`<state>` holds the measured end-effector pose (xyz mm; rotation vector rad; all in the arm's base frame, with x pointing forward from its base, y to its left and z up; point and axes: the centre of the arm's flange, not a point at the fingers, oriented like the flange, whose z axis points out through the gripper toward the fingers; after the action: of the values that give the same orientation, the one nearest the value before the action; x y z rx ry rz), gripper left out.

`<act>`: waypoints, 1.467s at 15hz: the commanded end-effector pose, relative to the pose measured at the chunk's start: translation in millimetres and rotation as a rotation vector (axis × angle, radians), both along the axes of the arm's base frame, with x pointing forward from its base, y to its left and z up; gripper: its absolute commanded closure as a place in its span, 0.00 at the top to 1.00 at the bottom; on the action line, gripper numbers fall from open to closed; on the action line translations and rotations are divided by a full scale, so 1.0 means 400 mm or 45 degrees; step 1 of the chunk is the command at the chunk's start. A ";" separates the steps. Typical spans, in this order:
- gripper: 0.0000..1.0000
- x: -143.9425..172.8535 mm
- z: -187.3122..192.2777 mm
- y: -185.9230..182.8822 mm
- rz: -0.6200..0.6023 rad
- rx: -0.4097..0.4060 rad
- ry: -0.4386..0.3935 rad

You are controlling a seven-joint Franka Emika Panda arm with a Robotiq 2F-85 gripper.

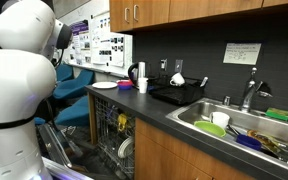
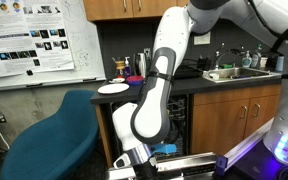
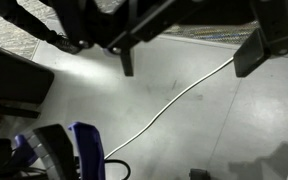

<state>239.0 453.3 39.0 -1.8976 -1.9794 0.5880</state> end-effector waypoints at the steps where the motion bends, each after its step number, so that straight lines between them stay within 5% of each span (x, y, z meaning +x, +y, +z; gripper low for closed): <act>1: 1.00 0.011 -0.035 0.002 -0.014 -0.004 -0.040; 22: 1.00 0.087 -0.062 -0.022 0.037 0.092 -0.352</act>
<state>273.3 447.5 11.4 -1.9650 -2.1292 0.3190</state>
